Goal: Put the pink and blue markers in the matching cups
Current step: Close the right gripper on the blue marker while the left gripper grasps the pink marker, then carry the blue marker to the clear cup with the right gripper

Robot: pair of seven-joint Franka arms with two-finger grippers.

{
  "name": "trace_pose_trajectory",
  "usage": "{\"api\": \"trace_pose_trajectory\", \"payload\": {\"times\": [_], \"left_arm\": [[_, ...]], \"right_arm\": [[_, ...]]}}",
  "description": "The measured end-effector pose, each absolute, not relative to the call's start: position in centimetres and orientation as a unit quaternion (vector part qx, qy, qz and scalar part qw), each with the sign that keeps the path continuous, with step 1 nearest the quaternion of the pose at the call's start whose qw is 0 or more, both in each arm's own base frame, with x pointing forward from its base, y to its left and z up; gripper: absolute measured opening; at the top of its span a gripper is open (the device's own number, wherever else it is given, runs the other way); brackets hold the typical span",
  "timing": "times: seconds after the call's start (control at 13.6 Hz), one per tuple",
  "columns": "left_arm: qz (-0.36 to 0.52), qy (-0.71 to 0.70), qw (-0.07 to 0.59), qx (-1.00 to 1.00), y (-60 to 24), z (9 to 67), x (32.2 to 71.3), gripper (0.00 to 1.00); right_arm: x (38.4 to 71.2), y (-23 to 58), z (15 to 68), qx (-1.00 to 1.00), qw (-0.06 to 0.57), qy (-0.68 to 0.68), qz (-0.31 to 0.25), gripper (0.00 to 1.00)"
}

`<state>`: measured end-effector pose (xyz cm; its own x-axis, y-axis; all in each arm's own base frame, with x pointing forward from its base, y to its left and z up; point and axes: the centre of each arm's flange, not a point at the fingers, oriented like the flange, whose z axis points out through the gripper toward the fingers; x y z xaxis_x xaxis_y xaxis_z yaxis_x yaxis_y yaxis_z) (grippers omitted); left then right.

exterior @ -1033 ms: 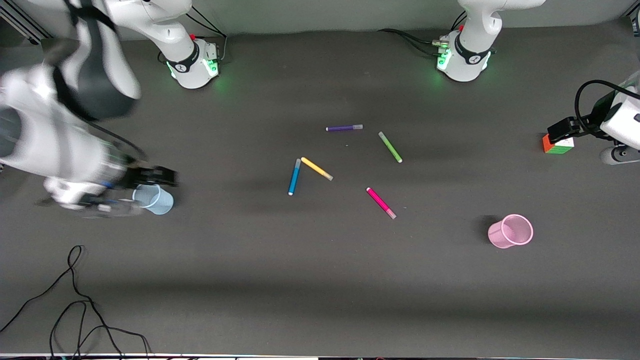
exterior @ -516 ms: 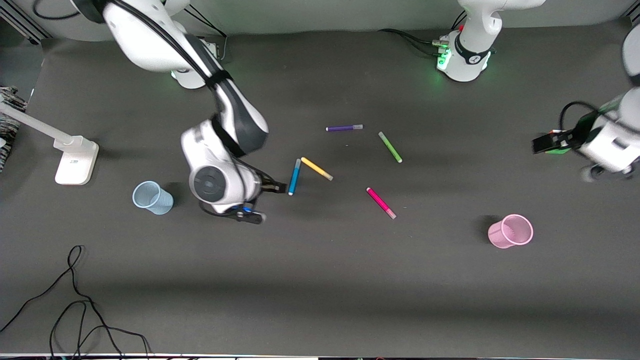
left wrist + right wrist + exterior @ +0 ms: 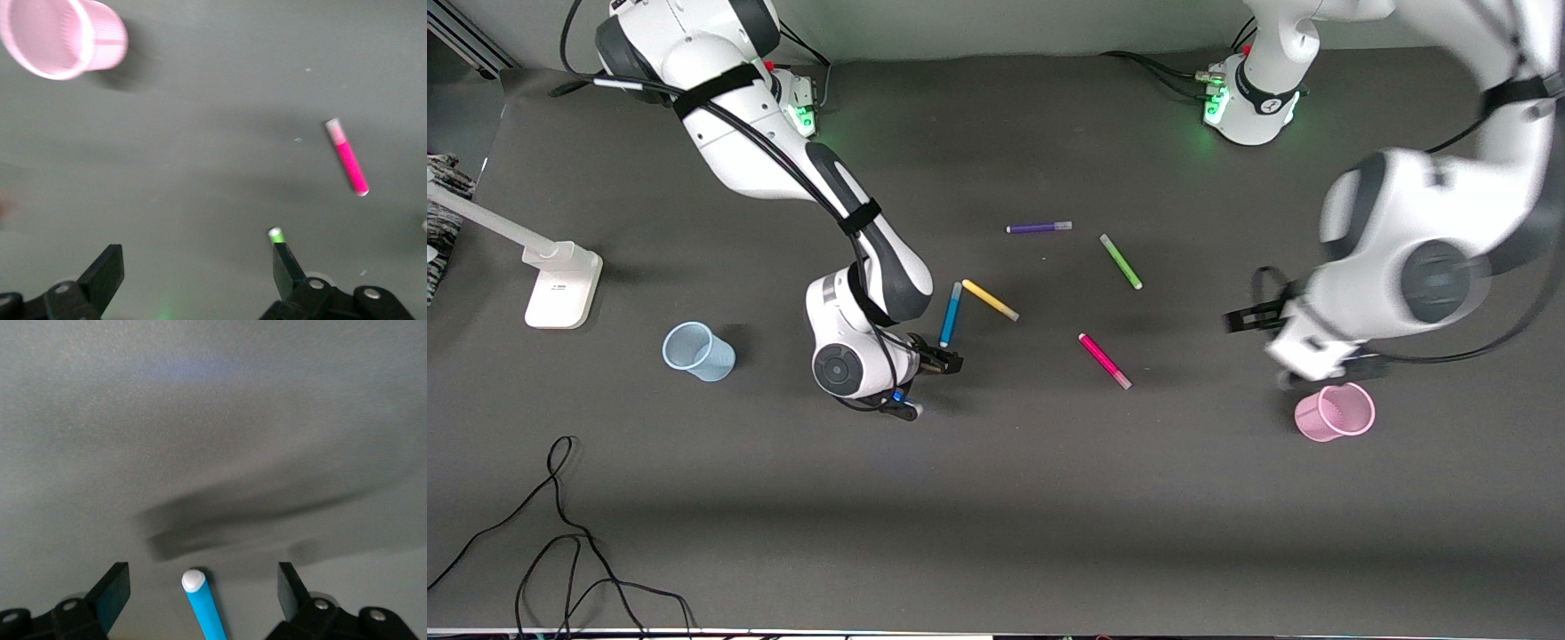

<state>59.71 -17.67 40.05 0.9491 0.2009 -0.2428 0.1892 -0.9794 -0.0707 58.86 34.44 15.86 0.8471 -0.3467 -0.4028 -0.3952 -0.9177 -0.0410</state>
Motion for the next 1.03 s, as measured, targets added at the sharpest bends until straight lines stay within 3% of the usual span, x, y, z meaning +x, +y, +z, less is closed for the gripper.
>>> {"api": "trace_pose_trajectory", "payload": {"times": [0.22, 0.37, 0.44, 0.81, 0.89, 1.03], "left_arm": [[0.122, -0.146, 0.032, -0.981, -24.0, 34.3, 59.4, 1.0], [0.119, -0.176, 0.036, -0.977, -27.2, 30.4, 58.9, 1.0], [0.12, -0.198, 0.029, -0.972, -28.4, 28.9, 58.8, 1.0], [0.147, -0.318, -0.015, -0.937, -30.1, 22.6, 59.2, 1.0], [0.15, -0.331, -0.014, -0.931, -30.4, 21.6, 59.2, 1.0], [0.154, -0.348, -0.012, -0.925, -30.9, 19.8, 59.3, 1.0]], "right_arm": [[58.3, 35.7, 16.0, -0.959, 0.068, 0.187, 0.203, 0.95], [58.0, 36.1, 15.8, -0.959, 0.068, 0.184, 0.205, 0.81], [57.7, 36.4, 15.6, -0.959, 0.067, 0.181, 0.207, 0.8], [57.5, 36.8, 15.5, -0.959, 0.066, 0.179, 0.21, 0.25], [57.5, 36.8, 15.6, -0.959, 0.066, 0.179, 0.209, 0.18], [57.5, 36.7, 15.6, -0.959, 0.067, 0.179, 0.209, 0.18]]}}
